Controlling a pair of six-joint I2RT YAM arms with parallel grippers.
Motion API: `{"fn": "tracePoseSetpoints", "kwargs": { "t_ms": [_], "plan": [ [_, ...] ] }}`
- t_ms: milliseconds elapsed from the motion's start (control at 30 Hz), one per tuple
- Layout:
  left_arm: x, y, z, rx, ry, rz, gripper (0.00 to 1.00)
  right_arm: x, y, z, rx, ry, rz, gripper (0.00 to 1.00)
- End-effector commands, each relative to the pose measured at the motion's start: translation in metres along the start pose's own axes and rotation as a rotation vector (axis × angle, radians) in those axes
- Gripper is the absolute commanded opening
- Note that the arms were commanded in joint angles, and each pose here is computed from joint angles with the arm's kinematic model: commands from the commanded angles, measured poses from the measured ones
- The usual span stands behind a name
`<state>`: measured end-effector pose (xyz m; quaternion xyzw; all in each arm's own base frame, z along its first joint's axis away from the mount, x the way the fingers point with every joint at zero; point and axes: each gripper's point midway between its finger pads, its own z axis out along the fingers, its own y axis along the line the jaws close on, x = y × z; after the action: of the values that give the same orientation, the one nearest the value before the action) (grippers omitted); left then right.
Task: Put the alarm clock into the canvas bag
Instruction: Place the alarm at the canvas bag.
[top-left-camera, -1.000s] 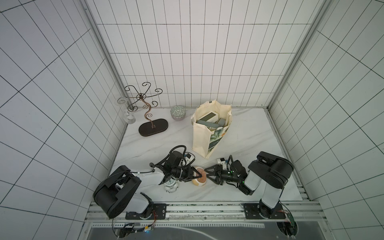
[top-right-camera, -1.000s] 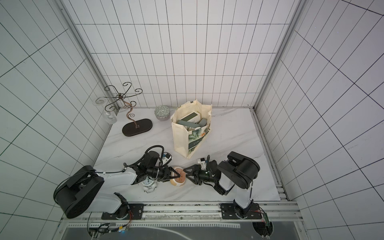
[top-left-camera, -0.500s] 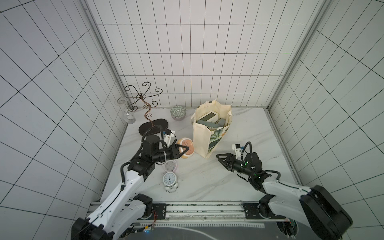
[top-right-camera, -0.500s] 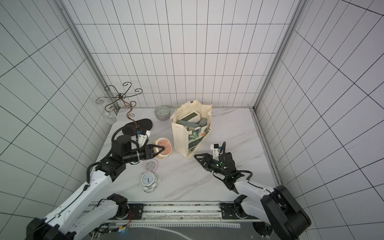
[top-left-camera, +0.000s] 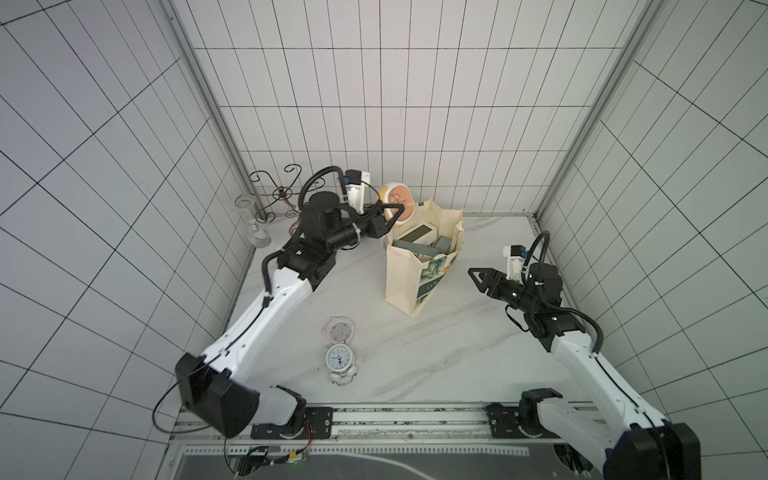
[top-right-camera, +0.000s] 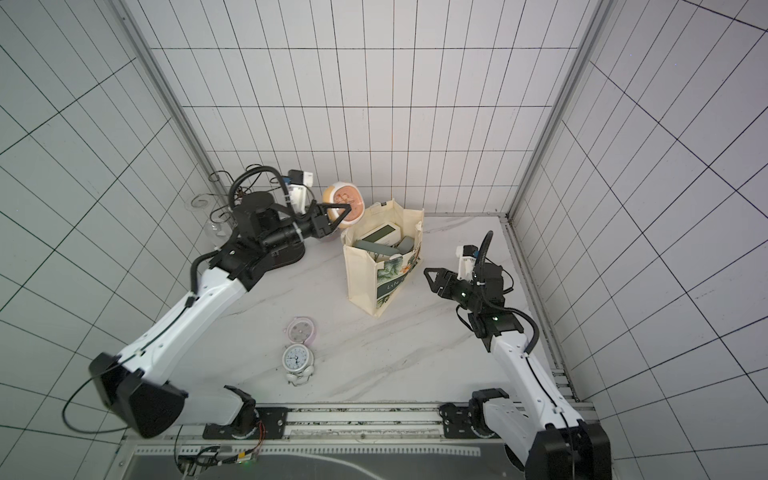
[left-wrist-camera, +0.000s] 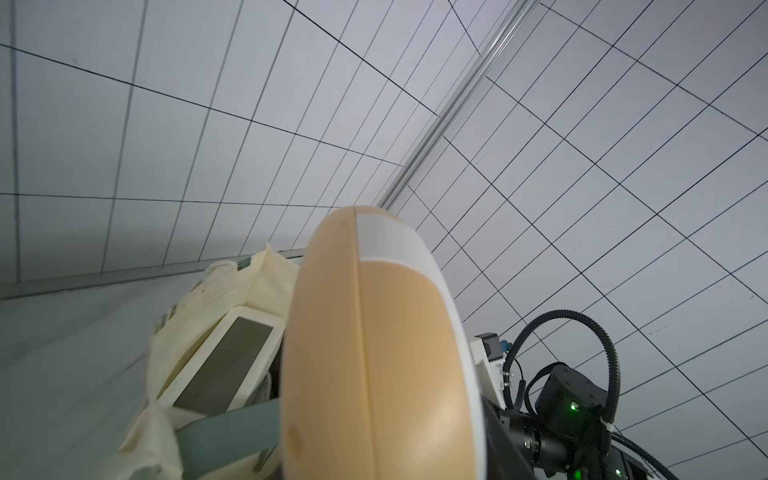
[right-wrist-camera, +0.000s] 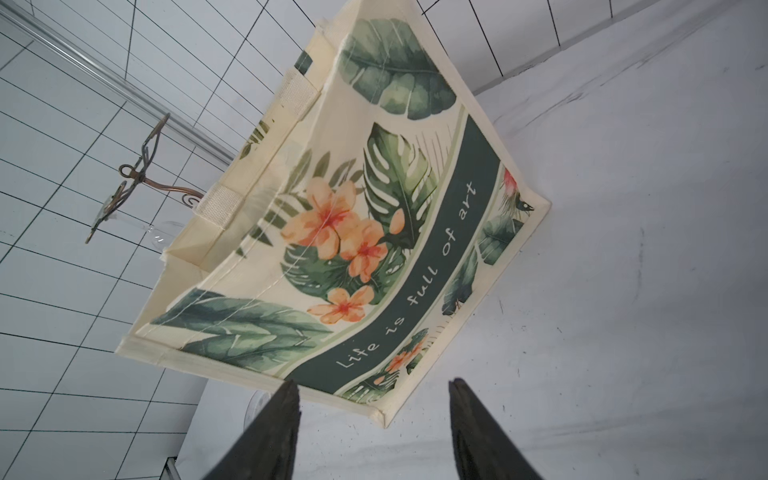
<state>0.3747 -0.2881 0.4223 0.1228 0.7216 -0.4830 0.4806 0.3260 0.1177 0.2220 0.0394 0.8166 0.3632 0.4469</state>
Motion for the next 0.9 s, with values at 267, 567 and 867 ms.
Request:
{"fn": "tracePoseSetpoints", "kwargs": {
  "t_ms": [267,567,867],
  "plan": [
    [0.065,0.044,0.124,0.074,0.203,-0.135,0.33,-0.072,0.012,-0.02,-0.024,-0.099,-0.117,0.59],
    [0.121,0.102,0.167,0.024,0.335,-0.335,0.35,-0.072,0.006,-0.02,-0.039,-0.088,-0.088,0.59],
    [0.155,0.149,0.169,-0.09,0.415,-0.423,0.69,-0.076,0.015,-0.026,-0.063,-0.096,-0.144,0.65]
  ]
}}
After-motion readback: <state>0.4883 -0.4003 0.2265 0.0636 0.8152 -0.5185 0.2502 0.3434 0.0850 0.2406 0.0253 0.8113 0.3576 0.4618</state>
